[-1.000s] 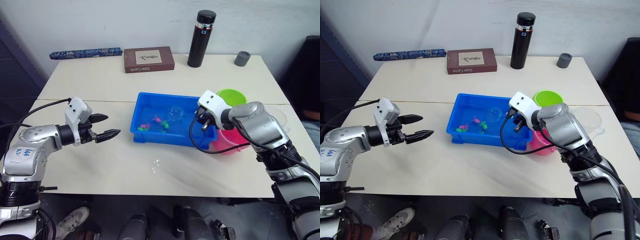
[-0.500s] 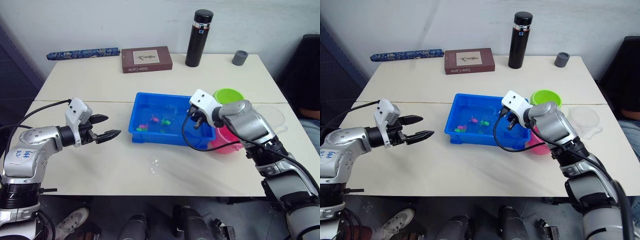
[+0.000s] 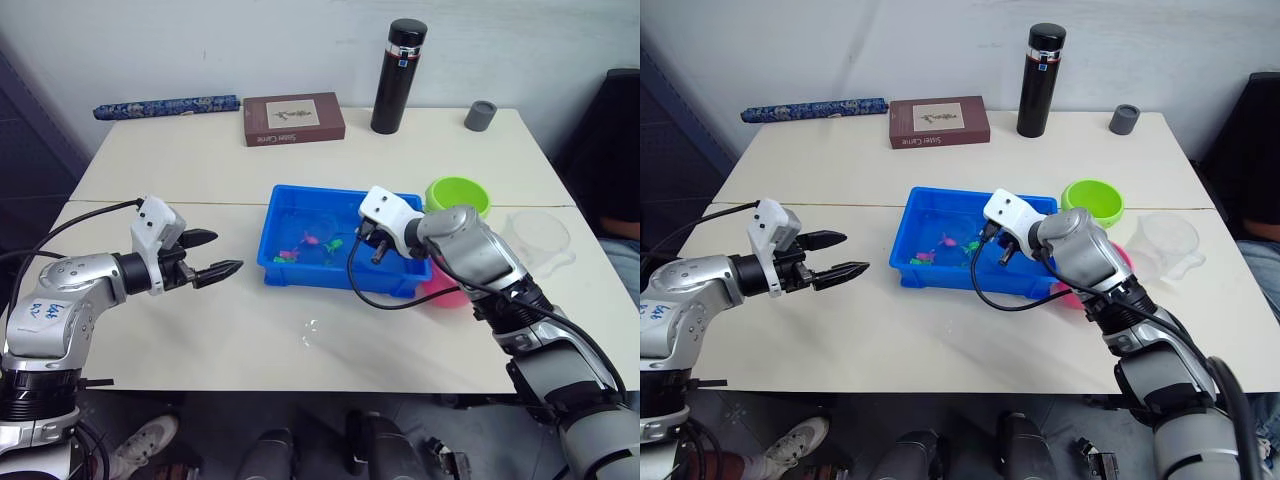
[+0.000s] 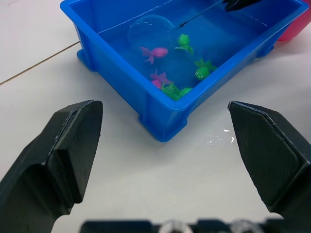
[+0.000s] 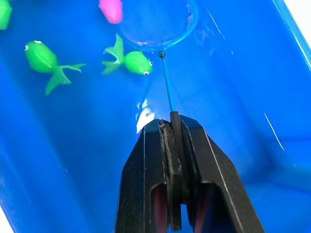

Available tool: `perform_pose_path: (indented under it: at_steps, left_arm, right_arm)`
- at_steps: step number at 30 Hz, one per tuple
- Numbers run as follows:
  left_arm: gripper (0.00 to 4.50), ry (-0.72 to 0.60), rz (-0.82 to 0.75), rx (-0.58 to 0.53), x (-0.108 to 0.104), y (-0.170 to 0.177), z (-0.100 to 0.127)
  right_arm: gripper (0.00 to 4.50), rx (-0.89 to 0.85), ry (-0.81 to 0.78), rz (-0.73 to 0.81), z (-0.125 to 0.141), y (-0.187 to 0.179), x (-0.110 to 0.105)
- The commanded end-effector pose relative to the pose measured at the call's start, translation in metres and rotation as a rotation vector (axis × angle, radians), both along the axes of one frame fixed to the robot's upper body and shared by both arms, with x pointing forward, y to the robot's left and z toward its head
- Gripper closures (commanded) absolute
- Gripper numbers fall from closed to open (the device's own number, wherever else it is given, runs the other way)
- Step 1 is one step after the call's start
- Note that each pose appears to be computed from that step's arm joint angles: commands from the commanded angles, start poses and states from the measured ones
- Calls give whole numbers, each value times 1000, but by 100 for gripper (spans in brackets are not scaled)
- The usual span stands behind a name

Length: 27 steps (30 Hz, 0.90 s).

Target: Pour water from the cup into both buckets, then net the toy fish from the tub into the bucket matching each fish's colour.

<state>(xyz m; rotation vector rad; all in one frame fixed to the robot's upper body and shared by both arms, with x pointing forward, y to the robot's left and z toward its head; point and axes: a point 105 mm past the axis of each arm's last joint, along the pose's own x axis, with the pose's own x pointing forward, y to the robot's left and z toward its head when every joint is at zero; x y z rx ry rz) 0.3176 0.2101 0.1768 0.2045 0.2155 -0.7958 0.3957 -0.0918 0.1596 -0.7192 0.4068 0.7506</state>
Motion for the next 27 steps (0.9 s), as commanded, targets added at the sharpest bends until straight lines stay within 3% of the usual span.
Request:
perform_pose_path:
  at_steps: [1, 10, 27]
  left_arm:
    - [5, -54, 9, 5, -3, 4, 15]
    - [5, -53, 1, 10, -3, 4, 15]
    - [5, -67, -36, 9, 0, -1, 19]
  right_arm:
    - [450, -27, -64, 39, 15, 4, -2]
    - [450, 34, 16, 58, 16, 4, -18]
    - [450, 241, 95, -88, 46, -25, -19]
